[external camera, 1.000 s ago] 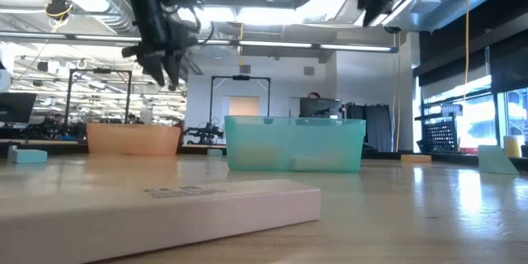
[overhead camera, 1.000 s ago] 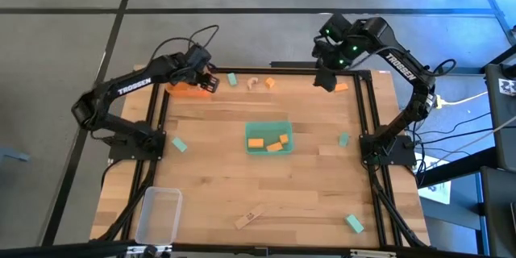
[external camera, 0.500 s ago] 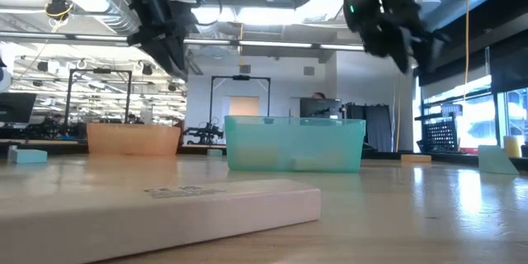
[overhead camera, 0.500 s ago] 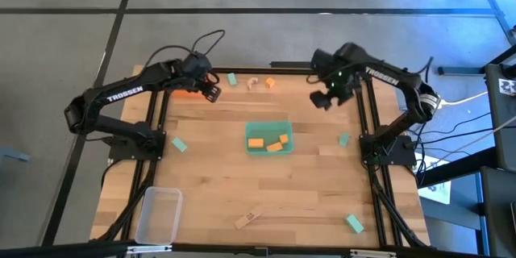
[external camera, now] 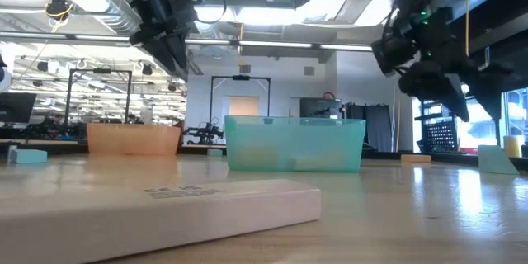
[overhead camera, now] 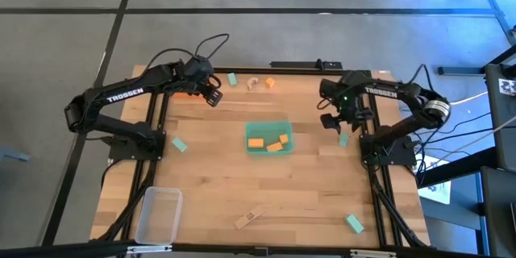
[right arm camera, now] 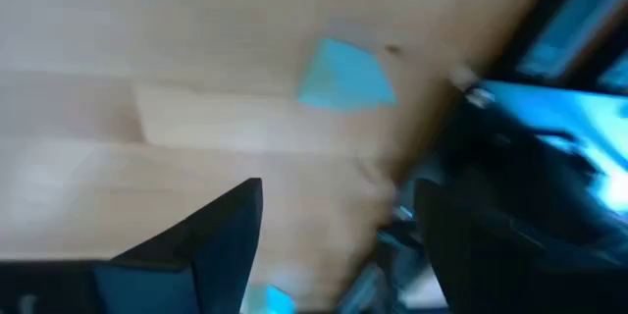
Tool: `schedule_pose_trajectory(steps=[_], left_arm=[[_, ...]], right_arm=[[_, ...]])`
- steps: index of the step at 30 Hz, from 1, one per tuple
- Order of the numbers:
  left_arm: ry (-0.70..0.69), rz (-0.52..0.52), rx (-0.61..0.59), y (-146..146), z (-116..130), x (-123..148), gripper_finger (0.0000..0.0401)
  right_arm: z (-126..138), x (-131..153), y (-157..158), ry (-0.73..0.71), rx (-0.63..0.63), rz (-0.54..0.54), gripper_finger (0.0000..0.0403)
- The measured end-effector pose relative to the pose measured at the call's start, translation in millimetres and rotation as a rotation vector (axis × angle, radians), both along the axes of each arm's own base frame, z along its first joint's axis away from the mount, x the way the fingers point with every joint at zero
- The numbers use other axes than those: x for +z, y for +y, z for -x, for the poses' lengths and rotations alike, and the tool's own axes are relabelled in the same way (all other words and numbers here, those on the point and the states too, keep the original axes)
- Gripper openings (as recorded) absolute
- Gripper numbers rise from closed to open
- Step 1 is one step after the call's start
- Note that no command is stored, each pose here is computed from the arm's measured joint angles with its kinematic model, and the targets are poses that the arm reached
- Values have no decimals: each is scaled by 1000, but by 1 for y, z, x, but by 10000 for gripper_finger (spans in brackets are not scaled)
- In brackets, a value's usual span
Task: Sort & place blocks by color
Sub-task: Put the blue block into the transparent bin
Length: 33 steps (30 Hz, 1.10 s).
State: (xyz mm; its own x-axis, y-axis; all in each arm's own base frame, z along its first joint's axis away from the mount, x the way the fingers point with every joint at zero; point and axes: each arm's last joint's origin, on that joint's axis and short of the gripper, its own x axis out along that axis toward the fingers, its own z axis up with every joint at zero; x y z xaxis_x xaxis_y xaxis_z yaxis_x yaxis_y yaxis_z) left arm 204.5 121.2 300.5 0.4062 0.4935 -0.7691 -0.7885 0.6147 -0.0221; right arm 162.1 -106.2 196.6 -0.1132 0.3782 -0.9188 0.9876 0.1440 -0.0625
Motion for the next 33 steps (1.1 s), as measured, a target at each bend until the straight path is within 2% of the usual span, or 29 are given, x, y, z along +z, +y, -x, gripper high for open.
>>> schedule_pose_trajectory(steps=[3, 7, 16, 22, 26, 28, 33], left_arm=[[0, 1, -1, 0, 0, 0, 182], [-10, 17, -15, -1, 0, 0, 182], [0, 8, -41, -2, -2, 0, 182], [38, -38, -240, -11, -8, 1, 182], [-4, 9, -461, -17, -12, 1, 182], [-33, 39, -535, -19, -13, 1, 182], [-51, 58, -577, -20, -14, 2, 182]], right_arm=[[4, -3, 3, -58, -67, 74, 264], [15, -4, 8, 17, -152, 145, 264], [27, -18, 21, 69, -251, 147, 264], [21, -20, 20, 25, -270, 190, 264], [20, -20, 19, 46, -334, 200, 264], [21, -20, 19, 57, -361, 204, 264], [21, -20, 19, 80, -408, 229, 264]])
